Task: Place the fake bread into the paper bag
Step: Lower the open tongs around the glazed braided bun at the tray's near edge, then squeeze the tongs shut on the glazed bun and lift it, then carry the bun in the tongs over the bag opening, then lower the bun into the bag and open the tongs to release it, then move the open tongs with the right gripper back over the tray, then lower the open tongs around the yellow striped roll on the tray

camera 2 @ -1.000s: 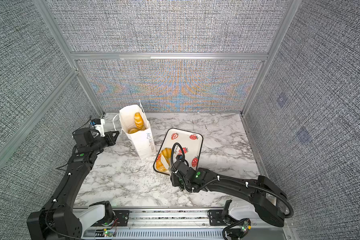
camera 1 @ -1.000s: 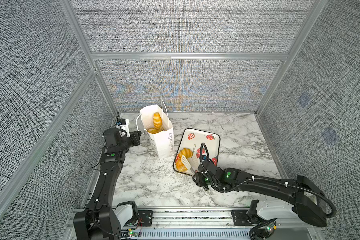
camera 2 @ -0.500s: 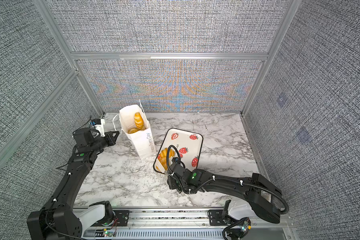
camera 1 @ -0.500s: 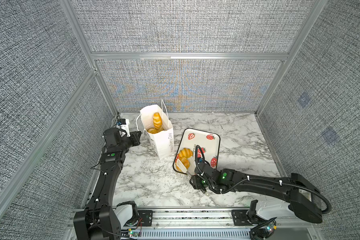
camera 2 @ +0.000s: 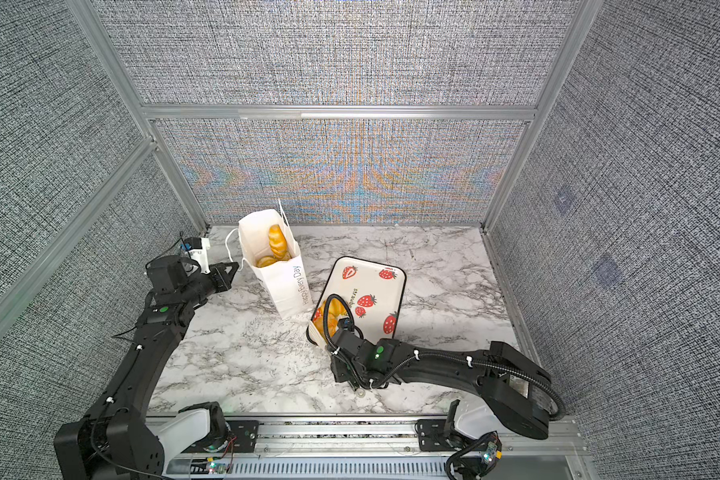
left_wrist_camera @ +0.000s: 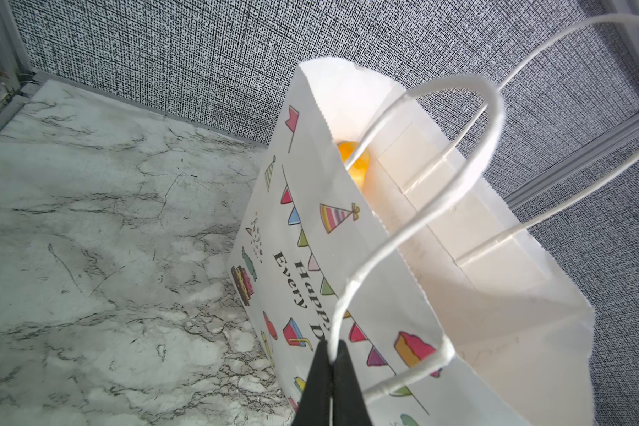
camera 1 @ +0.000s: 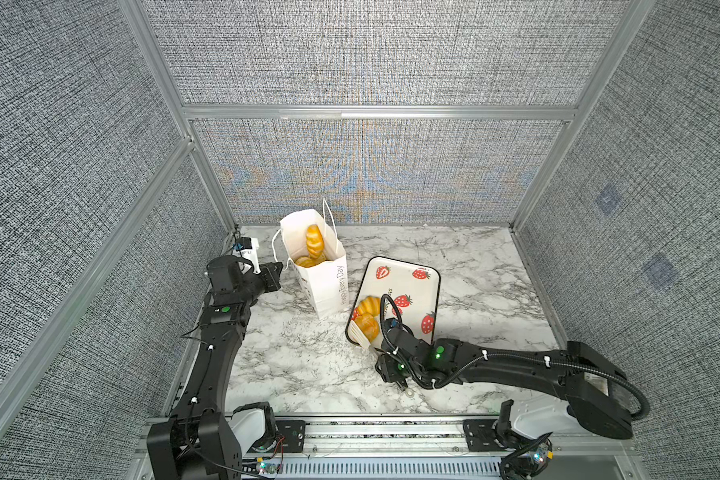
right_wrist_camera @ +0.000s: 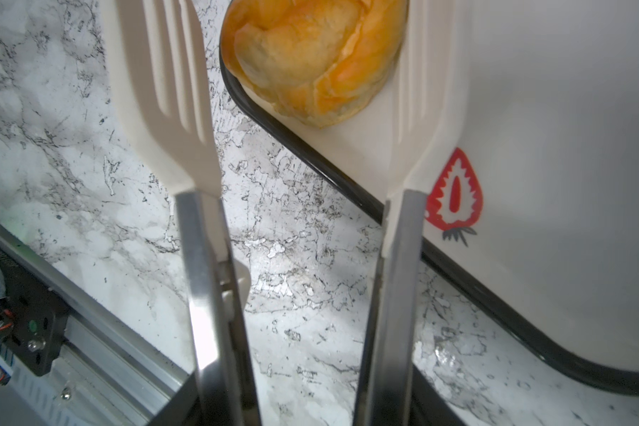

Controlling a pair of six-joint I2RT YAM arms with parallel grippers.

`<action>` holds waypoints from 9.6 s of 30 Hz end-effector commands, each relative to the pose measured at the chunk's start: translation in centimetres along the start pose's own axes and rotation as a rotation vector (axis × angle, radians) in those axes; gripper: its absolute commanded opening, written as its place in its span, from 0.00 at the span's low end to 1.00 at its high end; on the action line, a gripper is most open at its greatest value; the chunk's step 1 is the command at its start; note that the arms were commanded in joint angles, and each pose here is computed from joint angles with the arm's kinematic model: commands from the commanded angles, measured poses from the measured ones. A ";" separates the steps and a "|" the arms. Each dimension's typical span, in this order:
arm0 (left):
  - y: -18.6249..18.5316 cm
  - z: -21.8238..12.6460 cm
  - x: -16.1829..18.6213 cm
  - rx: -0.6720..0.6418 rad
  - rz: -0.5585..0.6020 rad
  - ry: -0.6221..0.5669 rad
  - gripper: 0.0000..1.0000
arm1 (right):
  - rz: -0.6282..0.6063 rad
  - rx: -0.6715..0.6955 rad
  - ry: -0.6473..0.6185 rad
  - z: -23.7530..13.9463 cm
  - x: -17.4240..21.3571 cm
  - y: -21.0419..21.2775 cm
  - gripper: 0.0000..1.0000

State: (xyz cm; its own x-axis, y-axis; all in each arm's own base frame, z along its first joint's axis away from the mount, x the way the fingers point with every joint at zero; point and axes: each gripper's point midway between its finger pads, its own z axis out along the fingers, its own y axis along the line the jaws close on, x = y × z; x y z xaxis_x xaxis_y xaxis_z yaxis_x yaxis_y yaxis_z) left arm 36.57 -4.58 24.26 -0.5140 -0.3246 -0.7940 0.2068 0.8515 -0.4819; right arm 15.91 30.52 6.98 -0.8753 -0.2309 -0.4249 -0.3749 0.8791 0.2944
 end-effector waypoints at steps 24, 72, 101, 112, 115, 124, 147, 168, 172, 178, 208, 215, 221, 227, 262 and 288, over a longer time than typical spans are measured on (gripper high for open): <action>0.0 0.2 0.0 0.004 0.003 -0.001 0.00 | -0.122 0.211 0.024 -0.6 -0.7 -1.2 0.57; 0.0 0.3 0.1 0.009 -0.001 0.002 0.00 | -0.085 0.289 -0.586 -15.6 -11.2 -3.3 0.37; 0.0 0.2 0.0 0.008 0.000 -0.001 0.00 | -0.241 0.104 -0.780 -19.5 -18.4 6.3 0.37; -0.1 0.1 0.0 0.008 0.002 -0.003 0.00 | -0.313 0.020 -0.767 -17.8 -20.3 10.9 0.37; -0.1 0.1 -0.1 0.008 0.002 -0.004 0.00 | -0.316 0.006 -0.767 -17.6 -20.9 11.8 0.37; -0.1 0.1 -0.1 0.009 0.002 -0.005 0.00 | -0.332 0.028 -0.730 -15.5 -22.7 13.7 0.38; -0.2 0.1 -0.1 0.013 0.002 -0.007 0.00 | -0.253 0.053 -0.535 -10.7 -26.1 12.4 0.46; -0.1 0.1 0.0 0.010 0.001 -0.004 0.00 | -0.224 0.031 -0.603 -14.1 -25.8 11.4 0.57; -0.1 0.1 0.0 0.009 0.002 -0.005 0.00 | -0.218 0.042 -0.632 -15.6 -25.8 10.7 0.57; -0.1 0.1 -0.1 0.008 0.003 -0.005 0.00 | -0.199 0.072 -0.685 -17.9 -25.8 9.4 0.57; 0.0 0.1 0.0 0.008 0.000 -0.002 0.00 | -0.047 0.218 -0.720 -21.1 -23.2 -1.7 0.57; 0.0 0.1 0.0 0.008 0.000 -0.002 0.00 | -0.015 0.221 -0.647 -18.2 -21.6 -3.1 0.57; 0.0 0.2 0.0 0.008 0.000 -0.002 0.00 | -0.008 0.219 -0.571 -15.7 -19.7 -3.9 0.57; -0.1 0.1 0.0 0.010 0.000 -0.002 0.00 | -0.024 0.212 -0.485 -13.1 -17.7 -4.3 0.57; 0.0 0.2 0.1 0.010 -0.002 0.000 0.00 | -0.222 0.210 -0.045 -2.7 -8.9 -5.7 0.59; 0.1 0.3 0.2 0.006 -0.003 0.007 0.00 | -0.295 0.263 0.065 0.7 -7.3 -6.9 0.60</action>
State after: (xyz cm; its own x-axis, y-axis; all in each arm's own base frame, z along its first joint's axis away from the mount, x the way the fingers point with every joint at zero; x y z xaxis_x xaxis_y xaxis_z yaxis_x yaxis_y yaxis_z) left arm 36.66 -4.61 23.87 -0.5238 -0.3280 -0.7862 0.2009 0.8493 -0.4882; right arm 24.87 26.42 7.30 -0.7707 -0.4982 -0.3972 -0.5246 0.8500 -0.0483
